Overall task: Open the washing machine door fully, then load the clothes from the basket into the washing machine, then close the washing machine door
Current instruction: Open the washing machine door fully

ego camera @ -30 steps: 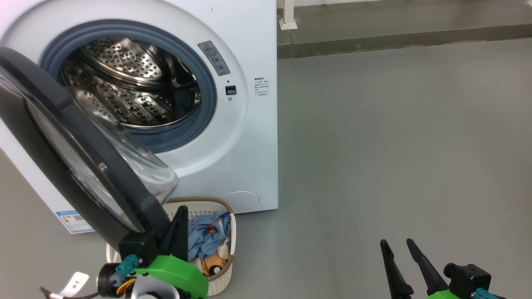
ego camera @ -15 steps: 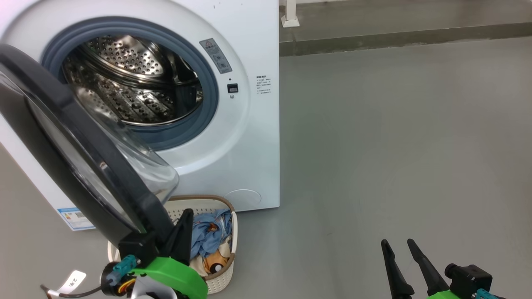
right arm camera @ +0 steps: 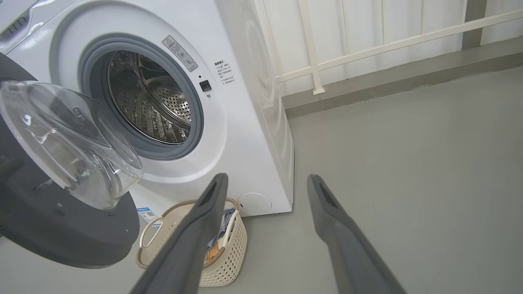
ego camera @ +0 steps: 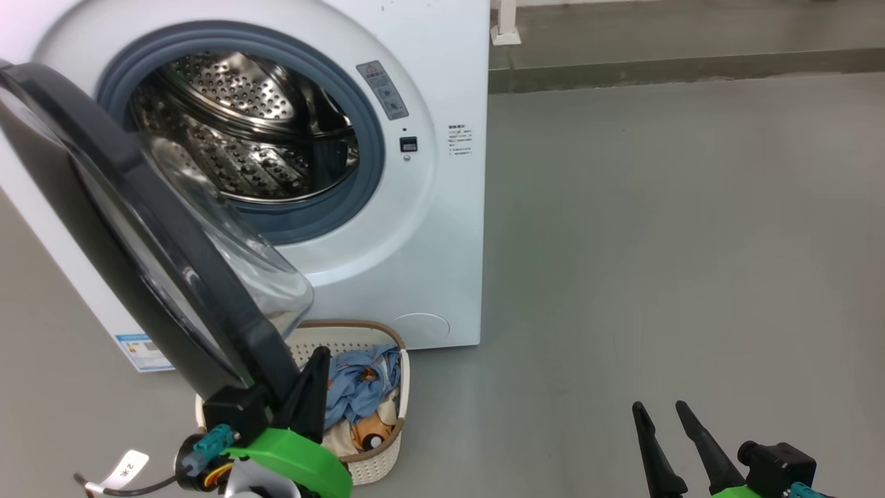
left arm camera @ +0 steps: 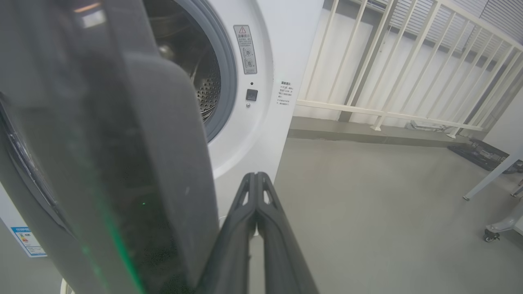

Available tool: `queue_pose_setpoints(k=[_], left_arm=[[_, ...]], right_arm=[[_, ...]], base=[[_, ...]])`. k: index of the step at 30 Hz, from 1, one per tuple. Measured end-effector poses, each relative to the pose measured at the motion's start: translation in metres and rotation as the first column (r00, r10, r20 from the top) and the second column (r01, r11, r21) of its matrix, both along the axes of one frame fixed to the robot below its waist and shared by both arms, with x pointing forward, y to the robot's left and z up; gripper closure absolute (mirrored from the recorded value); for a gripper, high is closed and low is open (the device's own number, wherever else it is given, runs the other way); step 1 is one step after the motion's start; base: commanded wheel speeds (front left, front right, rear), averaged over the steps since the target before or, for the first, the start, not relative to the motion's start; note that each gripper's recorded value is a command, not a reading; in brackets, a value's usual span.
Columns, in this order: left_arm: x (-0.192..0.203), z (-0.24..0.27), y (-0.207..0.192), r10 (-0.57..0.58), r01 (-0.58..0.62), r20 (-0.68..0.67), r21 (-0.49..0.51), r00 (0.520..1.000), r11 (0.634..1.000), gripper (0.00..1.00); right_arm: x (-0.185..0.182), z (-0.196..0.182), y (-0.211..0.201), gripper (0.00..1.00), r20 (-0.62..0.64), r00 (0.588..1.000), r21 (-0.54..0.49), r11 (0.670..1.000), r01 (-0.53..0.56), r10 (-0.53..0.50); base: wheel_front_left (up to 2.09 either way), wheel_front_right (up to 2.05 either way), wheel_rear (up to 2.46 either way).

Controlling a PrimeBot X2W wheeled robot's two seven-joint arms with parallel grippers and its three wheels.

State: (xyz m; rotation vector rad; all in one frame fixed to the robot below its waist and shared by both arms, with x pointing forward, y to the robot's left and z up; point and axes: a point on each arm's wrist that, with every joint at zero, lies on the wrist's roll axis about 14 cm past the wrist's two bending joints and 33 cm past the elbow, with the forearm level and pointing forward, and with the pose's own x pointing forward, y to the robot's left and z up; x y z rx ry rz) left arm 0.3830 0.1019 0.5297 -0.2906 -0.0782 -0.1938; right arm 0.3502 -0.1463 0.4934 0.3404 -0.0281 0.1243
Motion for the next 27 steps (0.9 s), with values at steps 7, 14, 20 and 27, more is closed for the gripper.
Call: queue_pose_setpoints(k=[7, 14, 20, 27], left_arm=[[-0.007, -0.002, 0.01, 0.031, -0.031, 0.0, -0.009, 1.0, 0.999, 1.0], [-0.015, -0.002, 0.024, 0.066, -0.066, 0.005, -0.009, 0.998, 0.998, 1.0], [-0.023, -0.004, 0.035, 0.098, -0.097, 0.004, -0.016, 0.995, 0.995, 1.0], [-0.033, -0.004, 0.05, 0.144, -0.144, 0.006, -0.019, 0.99, 0.989, 1.0]], right_arm=[[0.003, 0.002, 0.011, 0.0, 0.004, 0.999, -0.002, 0.999, -0.034, 0.034], [0.007, 0.004, 0.027, 0.0, 0.009, 0.996, -0.007, 0.996, -0.084, 0.084], [0.009, 0.005, 0.041, 0.0, 0.011, 0.992, -0.004, 0.992, -0.125, 0.125], [0.012, 0.007, 0.061, 0.0, 0.016, 0.983, -0.011, 0.983, -0.184, 0.184]], base=[[0.0, 0.0, 0.0], [0.0, 0.0, 0.0], [0.0, 0.0, 0.0], [0.0, 0.0, 0.0]])
